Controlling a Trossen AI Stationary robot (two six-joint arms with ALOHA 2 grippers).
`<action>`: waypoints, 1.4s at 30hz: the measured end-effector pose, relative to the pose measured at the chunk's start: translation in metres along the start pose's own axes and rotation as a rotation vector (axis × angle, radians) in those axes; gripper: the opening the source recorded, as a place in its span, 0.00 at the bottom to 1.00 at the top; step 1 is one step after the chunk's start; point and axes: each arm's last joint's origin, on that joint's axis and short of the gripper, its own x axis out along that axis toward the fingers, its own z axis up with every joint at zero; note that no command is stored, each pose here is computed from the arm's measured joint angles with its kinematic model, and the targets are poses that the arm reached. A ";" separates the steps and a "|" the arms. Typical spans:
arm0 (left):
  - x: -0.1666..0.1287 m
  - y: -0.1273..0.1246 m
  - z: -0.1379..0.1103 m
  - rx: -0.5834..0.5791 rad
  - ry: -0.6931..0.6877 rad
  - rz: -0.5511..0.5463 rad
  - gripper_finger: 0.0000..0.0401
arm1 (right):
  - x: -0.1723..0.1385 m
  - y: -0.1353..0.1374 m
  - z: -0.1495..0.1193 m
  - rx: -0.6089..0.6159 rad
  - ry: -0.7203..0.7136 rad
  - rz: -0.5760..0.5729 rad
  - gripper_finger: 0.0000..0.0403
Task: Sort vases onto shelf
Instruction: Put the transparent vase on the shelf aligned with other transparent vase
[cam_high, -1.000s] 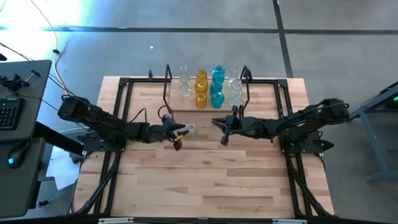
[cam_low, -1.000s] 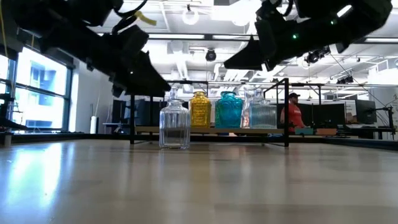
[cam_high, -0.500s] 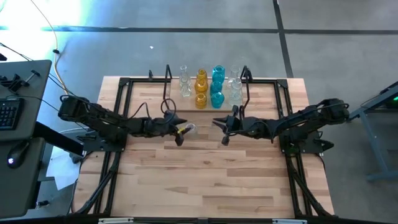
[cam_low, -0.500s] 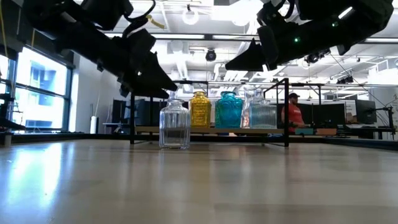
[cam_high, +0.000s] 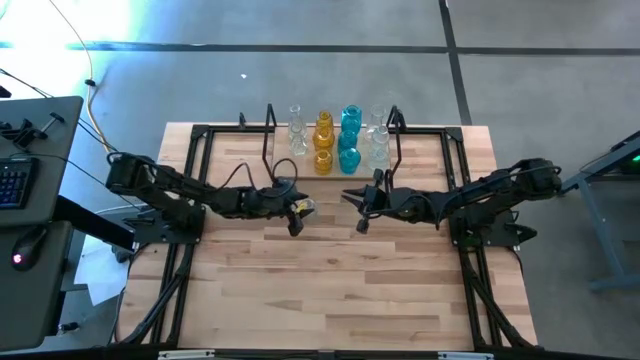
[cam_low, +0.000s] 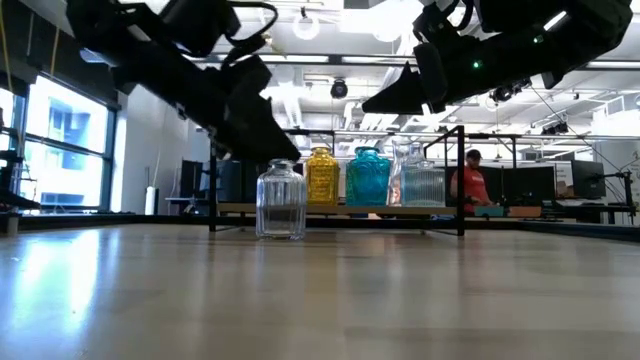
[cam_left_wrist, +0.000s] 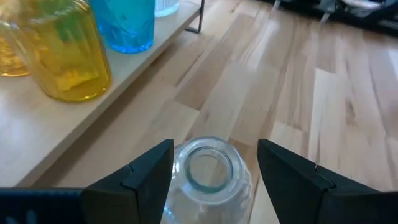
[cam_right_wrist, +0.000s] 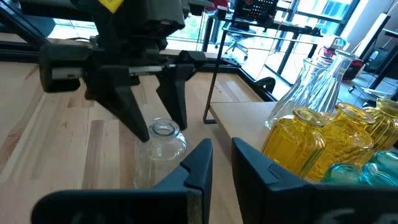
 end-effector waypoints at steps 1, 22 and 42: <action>0.003 -0.001 0.000 0.007 0.006 0.003 0.56 | 0.000 0.000 0.000 0.000 0.000 0.000 0.10; 0.010 -0.003 0.004 0.077 0.074 0.014 0.41 | 0.000 0.000 0.000 -0.020 0.001 0.000 0.10; 0.002 0.039 0.065 0.000 0.084 0.218 0.37 | 0.000 0.000 0.000 -0.017 0.002 0.001 0.10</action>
